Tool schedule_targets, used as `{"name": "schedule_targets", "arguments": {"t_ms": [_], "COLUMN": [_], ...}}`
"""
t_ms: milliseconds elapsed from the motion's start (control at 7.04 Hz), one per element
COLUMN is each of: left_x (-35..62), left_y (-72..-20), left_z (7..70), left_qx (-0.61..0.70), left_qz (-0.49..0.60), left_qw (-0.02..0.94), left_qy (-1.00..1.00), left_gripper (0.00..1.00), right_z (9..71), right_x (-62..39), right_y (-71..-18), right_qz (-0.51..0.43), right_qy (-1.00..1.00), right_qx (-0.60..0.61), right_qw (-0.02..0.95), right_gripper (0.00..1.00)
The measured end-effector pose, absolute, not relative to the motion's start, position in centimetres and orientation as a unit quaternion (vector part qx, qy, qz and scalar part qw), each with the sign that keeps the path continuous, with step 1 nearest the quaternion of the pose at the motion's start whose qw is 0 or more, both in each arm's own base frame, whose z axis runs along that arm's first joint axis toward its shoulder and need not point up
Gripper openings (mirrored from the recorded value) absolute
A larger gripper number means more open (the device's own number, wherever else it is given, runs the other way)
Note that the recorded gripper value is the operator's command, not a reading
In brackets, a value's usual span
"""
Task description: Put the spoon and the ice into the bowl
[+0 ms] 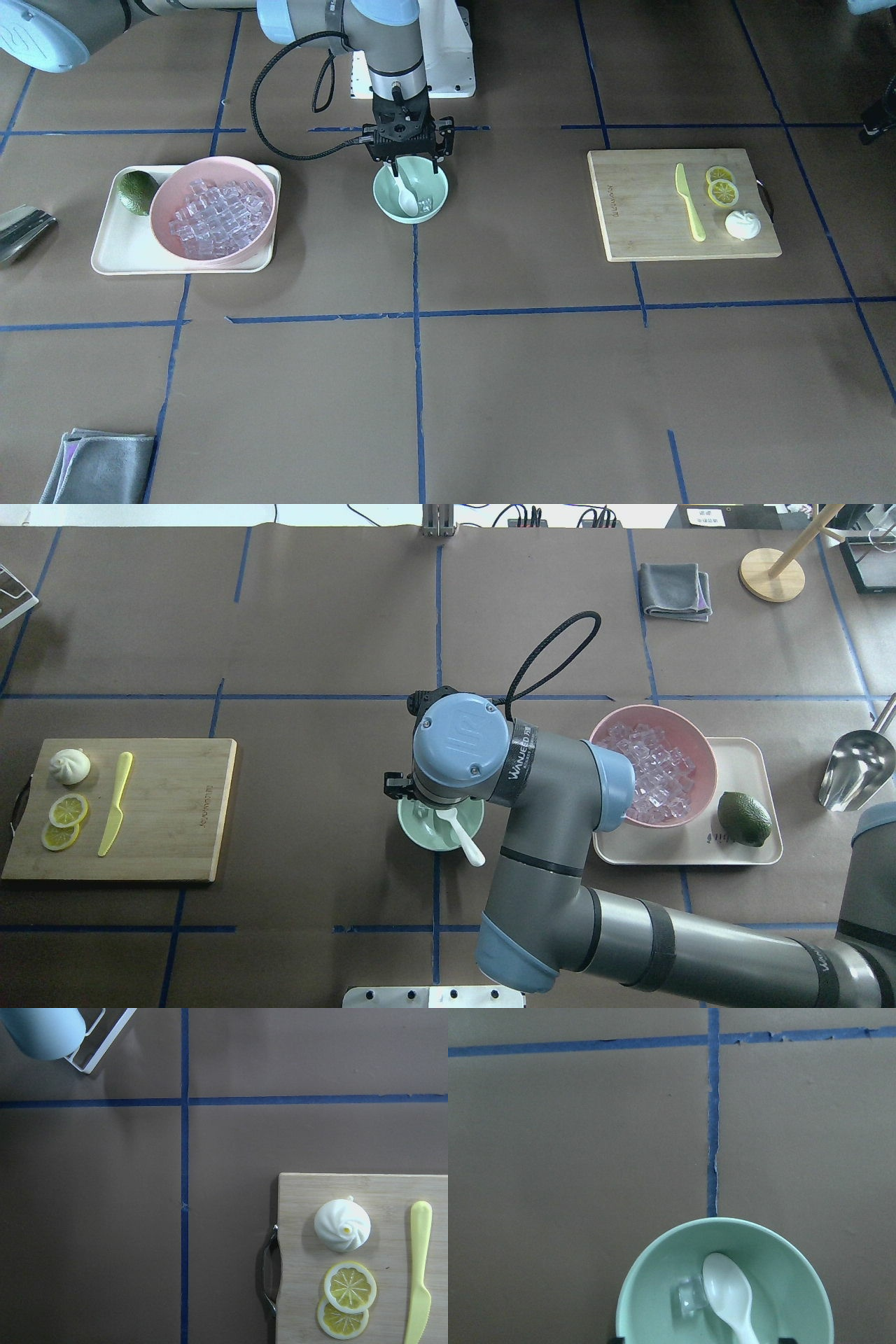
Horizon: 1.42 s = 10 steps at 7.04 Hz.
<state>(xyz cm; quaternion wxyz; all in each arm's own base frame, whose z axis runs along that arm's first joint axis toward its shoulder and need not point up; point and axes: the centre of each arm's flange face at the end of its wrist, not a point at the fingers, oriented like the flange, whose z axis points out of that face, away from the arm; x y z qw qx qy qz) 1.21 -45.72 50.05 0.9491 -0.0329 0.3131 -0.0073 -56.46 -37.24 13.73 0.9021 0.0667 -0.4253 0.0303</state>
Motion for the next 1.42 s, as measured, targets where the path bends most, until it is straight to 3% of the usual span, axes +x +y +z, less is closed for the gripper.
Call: {"name": "schedule_targets", "arguments": {"t_ms": [284,710,1420], "left_x": [0.3,-4.2,-6.6], "left_y": [-46.0,-46.2,-46.6], "left_z": [51.4,57.0,62.6], "left_qx": [-0.04,-0.044,-0.032], "left_qz": [-0.011,0.034,0.044], "left_qw": [0.949,0.935,0.914], "left_qy": [0.313,0.351,0.403], "left_gripper": [1.0,1.0,1.0], "right_z": [13.1,17.4,35.1], "right_x": [-51.9,-36.2,-13.2], "right_y": [-40.1,-47.0,-52.4], "right_qz": [0.041,0.004,-0.093], "right_qy": [-0.426,-0.408,-0.343], "right_qx": [0.062,0.078,0.101], "right_qw": [0.902,0.91,0.929], "right_gripper": [0.99,0.99,0.99]}}
